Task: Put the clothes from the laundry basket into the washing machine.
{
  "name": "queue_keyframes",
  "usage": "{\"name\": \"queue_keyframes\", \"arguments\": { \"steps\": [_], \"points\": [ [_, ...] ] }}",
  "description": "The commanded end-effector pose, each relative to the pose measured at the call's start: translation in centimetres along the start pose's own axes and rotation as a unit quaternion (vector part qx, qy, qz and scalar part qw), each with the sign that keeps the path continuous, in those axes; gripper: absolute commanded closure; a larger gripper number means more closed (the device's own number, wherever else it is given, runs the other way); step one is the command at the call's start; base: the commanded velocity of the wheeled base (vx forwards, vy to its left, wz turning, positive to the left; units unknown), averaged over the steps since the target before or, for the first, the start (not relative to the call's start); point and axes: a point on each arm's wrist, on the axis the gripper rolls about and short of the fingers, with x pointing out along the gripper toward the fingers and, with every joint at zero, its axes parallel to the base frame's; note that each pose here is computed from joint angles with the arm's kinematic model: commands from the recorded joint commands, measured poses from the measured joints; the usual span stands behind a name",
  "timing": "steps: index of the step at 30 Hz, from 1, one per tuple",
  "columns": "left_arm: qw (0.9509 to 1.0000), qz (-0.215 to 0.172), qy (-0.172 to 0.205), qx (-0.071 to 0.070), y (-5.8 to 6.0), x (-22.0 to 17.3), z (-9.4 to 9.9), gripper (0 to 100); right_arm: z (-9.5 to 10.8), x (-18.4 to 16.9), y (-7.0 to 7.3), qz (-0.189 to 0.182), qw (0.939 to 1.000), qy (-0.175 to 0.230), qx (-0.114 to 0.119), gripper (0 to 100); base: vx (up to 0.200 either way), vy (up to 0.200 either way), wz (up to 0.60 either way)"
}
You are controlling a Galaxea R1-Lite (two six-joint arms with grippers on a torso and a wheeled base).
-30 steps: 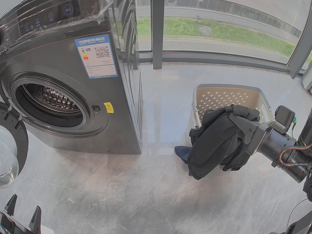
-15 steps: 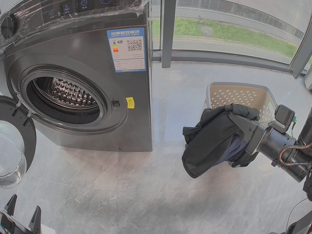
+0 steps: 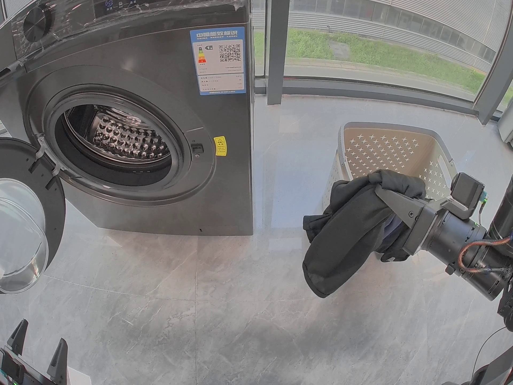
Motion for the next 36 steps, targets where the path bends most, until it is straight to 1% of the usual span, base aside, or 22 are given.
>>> {"name": "queue_keyframes", "arguments": {
  "steps": [1,32,36],
  "points": [
    [1.0000,0.000,0.003,0.000,0.02,0.04,-0.47,0,-0.03,0.03,0.01,0.000,1.0000,0.000,0.000,100,0.000,0.200,0.00],
    [1.0000,0.000,0.003,0.000,0.02,0.04,-0.47,0,-0.12,0.12,0.00,0.001,1.0000,0.002,-0.001,100,0.000,0.200,0.00],
    [1.0000,0.000,0.003,0.000,0.02,0.04,-0.47,0,-0.15,0.15,-0.01,0.000,1.0000,0.003,-0.001,100,0.000,0.000,0.00]
  ]
}}
